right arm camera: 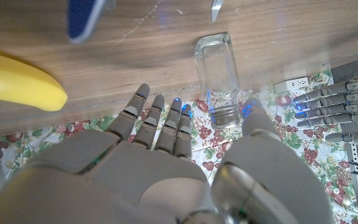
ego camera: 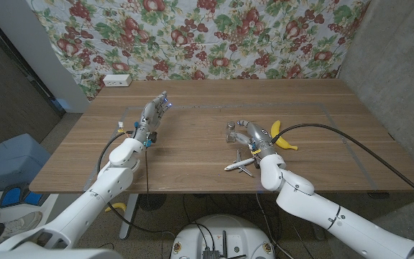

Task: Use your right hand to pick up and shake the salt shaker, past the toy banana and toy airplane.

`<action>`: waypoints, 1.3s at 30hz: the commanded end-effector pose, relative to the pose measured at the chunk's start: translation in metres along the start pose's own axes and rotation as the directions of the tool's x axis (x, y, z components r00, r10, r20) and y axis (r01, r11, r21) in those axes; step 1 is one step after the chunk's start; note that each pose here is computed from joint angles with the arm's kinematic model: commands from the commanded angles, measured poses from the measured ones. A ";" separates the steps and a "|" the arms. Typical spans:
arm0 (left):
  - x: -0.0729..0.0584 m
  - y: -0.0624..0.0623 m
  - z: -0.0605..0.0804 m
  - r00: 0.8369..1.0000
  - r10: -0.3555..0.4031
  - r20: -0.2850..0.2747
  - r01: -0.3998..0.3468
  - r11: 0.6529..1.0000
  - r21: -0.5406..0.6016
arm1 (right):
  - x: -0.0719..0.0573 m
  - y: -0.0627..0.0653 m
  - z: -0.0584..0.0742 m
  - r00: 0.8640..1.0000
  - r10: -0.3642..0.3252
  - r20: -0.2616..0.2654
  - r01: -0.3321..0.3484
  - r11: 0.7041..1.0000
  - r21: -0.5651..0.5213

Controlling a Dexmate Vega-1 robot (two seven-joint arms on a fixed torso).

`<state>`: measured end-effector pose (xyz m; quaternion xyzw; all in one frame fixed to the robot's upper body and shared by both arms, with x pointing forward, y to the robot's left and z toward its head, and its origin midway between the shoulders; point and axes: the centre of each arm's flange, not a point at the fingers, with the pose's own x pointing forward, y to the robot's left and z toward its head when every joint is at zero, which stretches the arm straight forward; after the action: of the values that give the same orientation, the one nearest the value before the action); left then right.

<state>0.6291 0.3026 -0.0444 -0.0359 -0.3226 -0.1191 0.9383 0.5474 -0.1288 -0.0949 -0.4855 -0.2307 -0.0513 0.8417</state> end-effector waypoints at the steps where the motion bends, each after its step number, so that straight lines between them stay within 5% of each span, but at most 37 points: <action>1: -0.003 -0.002 0.002 1.000 -0.003 0.004 0.003 1.000 0.003 | 0.002 0.003 -0.001 1.000 0.004 -0.010 -0.004 1.000 -0.014; 39: -0.014 -0.004 0.002 1.000 0.006 0.003 -0.006 1.000 0.003 | 0.012 0.019 0.001 1.000 -0.026 -0.003 0.026 0.999 -0.028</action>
<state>0.6179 0.3016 -0.0501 -0.0352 -0.3247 -0.1162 0.9380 0.5603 -0.1215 -0.1031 -0.4994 -0.2264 -0.0662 0.8336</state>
